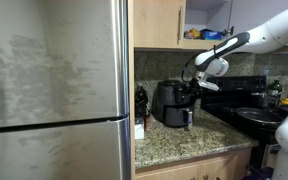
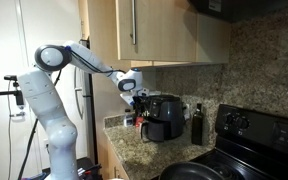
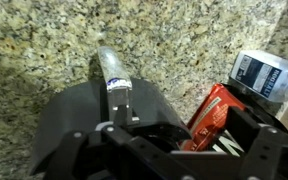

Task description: Turn on the air fryer

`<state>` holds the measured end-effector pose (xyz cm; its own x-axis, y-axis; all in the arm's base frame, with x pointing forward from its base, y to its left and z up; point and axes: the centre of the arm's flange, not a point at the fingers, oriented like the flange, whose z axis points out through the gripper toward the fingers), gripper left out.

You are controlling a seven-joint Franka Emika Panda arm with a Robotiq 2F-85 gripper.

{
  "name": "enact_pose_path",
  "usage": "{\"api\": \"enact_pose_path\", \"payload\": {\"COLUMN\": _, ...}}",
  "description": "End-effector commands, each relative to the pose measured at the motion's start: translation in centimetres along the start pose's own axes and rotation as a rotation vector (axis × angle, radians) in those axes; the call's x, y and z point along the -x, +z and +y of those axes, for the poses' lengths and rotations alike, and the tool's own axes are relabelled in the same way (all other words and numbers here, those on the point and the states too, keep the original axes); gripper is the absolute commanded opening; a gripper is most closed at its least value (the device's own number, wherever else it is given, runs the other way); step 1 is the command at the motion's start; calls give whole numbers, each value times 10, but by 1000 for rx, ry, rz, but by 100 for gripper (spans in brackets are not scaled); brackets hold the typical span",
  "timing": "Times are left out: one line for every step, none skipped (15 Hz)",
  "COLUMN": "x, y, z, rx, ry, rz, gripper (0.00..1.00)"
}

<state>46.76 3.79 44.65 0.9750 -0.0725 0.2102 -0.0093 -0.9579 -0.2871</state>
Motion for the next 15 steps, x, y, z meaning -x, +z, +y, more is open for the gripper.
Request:
{"api": "enact_pose_path", "payload": {"x": -1, "y": 0, "z": 5, "rx": -28, "ry": -3, "rz": 3, "gripper": 100}}
{"api": "enact_pose_path", "payload": {"x": -2, "y": 0, "z": 10, "rx": -40, "ry": -4, "rz": 6, "gripper": 100}}
{"api": "enact_pose_path", "payload": {"x": -8, "y": 10, "z": 6, "rx": -32, "ry": 8, "rz": 64, "gripper": 100}}
{"api": "enact_pose_path", "payload": {"x": -11, "y": 16, "z": 5, "rx": -43, "ry": 5, "rz": 134, "gripper": 100}}
{"api": "enact_pose_path", "payload": {"x": -14, "y": 20, "z": 1, "rx": -47, "ry": -8, "rz": 196, "gripper": 100}}
{"api": "enact_pose_path", "payload": {"x": -16, "y": 25, "z": -4, "rx": -50, "ry": -15, "rz": 262, "gripper": 100}}
{"api": "enact_pose_path", "payload": {"x": -15, "y": 30, "z": -8, "rx": -47, "ry": -24, "rz": 304, "gripper": 100}}
{"api": "enact_pose_path", "payload": {"x": -12, "y": 36, "z": -11, "rx": -31, "ry": -29, "rz": 323, "gripper": 100}}
{"api": "enact_pose_path", "payload": {"x": -7, "y": 43, "z": -12, "rx": -4, "ry": -33, "rz": 340, "gripper": 100}}
{"api": "enact_pose_path", "payload": {"x": -3, "y": 43, "z": -11, "rx": 20, "ry": -30, "rz": 347, "gripper": 100}}
{"api": "enact_pose_path", "payload": {"x": -12, "y": 28, "z": -15, "rx": -8, "ry": -25, "rz": 321, "gripper": 100}}
{"api": "enact_pose_path", "payload": {"x": -10, "y": 34, "z": -15, "rx": -2, "ry": -26, "rz": 319, "gripper": 100}}
{"api": "enact_pose_path", "payload": {"x": -10, "y": 34, "z": -16, "rx": -2, "ry": -26, "rz": 318, "gripper": 100}}
{"api": "enact_pose_path", "payload": {"x": -11, "y": 33, "z": -15, "rx": -3, "ry": -26, "rz": 321, "gripper": 100}}
{"api": "enact_pose_path", "payload": {"x": -11, "y": 32, "z": -16, "rx": -3, "ry": -26, "rz": 324, "gripper": 100}}
